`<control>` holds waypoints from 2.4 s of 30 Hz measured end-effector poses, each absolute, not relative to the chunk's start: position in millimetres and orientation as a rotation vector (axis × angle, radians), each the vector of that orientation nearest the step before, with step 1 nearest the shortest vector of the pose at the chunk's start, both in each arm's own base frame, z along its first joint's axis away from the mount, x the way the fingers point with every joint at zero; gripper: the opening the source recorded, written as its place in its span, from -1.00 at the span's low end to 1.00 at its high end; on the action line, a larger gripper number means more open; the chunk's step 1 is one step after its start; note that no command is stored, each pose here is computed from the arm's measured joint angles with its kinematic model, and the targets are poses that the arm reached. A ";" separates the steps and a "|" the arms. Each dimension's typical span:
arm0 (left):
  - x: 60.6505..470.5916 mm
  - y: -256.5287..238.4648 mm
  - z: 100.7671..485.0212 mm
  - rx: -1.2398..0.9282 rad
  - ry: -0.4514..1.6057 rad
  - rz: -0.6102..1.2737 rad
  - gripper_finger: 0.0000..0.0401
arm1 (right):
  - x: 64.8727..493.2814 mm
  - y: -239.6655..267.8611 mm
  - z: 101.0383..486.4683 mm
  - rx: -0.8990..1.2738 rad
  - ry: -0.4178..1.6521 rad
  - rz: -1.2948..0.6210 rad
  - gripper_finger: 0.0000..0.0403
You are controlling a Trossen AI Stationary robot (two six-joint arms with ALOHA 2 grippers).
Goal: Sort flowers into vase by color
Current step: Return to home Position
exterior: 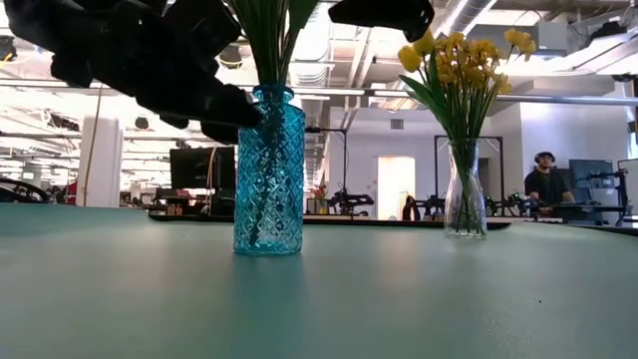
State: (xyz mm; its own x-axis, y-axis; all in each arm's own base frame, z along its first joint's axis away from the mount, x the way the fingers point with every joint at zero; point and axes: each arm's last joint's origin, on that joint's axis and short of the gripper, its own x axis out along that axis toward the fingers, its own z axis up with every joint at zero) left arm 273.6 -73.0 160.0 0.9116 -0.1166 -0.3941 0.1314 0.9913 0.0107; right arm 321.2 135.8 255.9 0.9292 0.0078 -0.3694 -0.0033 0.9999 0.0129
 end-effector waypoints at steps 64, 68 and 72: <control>94.7 -10.8 206.0 -0.029 0.001 0.187 0.85 | 199.1 20.8 210.3 0.185 0.245 -0.195 0.39; 93.6 -6.3 193.1 -0.053 -0.002 0.227 0.85 | 184.9 12.4 201.8 0.207 0.199 -0.217 0.26; 95.3 -3.2 182.2 -0.093 -0.006 0.214 0.85 | 176.4 4.3 196.6 0.213 0.191 -0.151 -0.07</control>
State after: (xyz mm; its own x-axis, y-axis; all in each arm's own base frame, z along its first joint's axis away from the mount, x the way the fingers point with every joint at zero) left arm 95.3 -3.2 182.2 0.9772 0.2125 -0.0039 -0.2119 0.9729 -0.0928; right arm 176.4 4.3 196.6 0.9707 -0.1280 -0.2033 0.1683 0.9662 0.1953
